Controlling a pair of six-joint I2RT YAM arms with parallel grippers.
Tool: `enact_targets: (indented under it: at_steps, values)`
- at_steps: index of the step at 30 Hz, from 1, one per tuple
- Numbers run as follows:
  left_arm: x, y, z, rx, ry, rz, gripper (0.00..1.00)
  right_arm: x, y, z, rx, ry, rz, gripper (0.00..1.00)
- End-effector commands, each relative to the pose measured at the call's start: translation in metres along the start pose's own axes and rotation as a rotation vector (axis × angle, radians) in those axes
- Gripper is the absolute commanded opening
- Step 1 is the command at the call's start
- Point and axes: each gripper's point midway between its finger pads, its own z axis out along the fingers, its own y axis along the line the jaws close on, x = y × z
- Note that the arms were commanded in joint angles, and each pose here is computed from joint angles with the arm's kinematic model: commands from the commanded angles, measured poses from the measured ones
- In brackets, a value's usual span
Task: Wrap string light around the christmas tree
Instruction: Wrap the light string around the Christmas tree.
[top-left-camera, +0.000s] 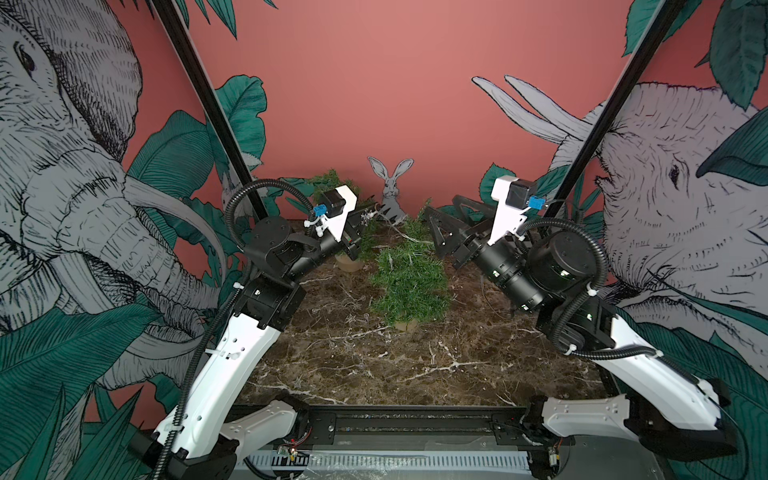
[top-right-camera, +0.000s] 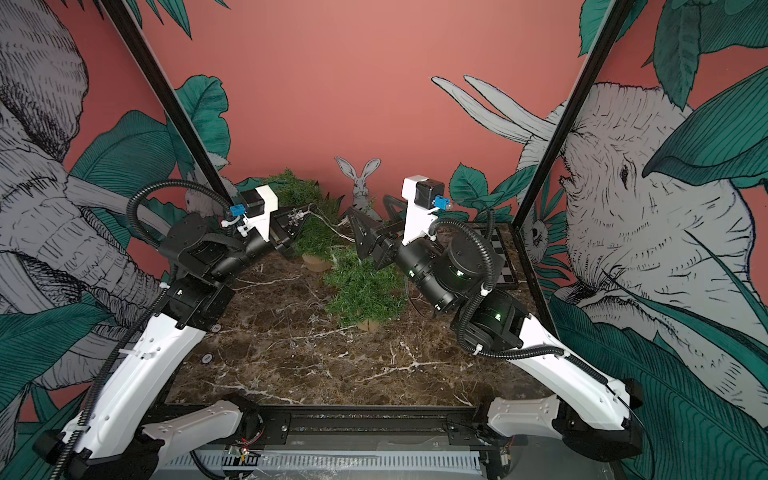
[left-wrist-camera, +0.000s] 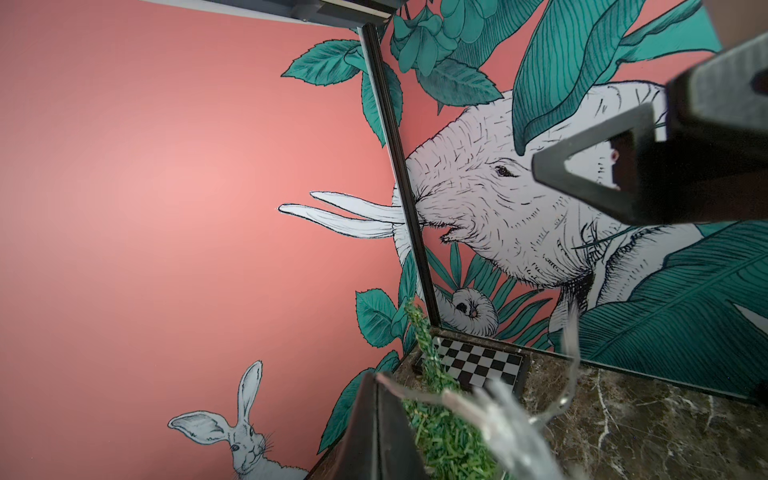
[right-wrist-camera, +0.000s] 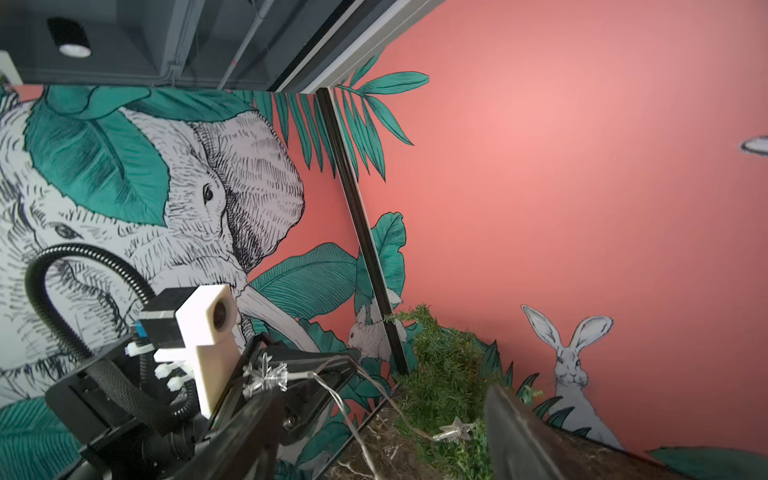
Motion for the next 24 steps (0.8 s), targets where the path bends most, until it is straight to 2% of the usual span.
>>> enact_targets:
  at_steps: [1,3,6,11,16,19,24]
  values:
    - [-0.015,0.002,-0.006,-0.027,-0.057,0.018,0.0,-0.002,-0.015,-0.014,0.063,0.001,0.057,0.84]
    - [-0.017,0.005,-0.007,-0.041,-0.066,0.009,0.0,0.004,-0.015,-0.022,0.041,0.011,0.041,0.84]
    - [-0.021,0.005,-0.007,-0.038,-0.082,0.007,0.0,0.015,-0.01,-0.035,-0.038,-0.015,-0.039,0.78]
    - [-0.025,0.003,-0.008,-0.032,-0.105,0.005,0.0,0.051,-0.011,-0.044,-0.091,0.017,-0.211,0.61]
    - [-0.031,0.002,-0.011,-0.029,-0.127,0.007,0.0,0.093,-0.003,-0.033,-0.164,0.082,-0.316,0.47]
    - [-0.036,-0.003,-0.012,0.003,-0.142,-0.007,0.0,0.111,0.008,-0.022,-0.221,0.1,-0.386,0.49]
    - [-0.042,-0.007,-0.011,0.035,-0.165,-0.036,0.0,0.121,0.001,-0.004,-0.162,0.093,-0.448,0.49]
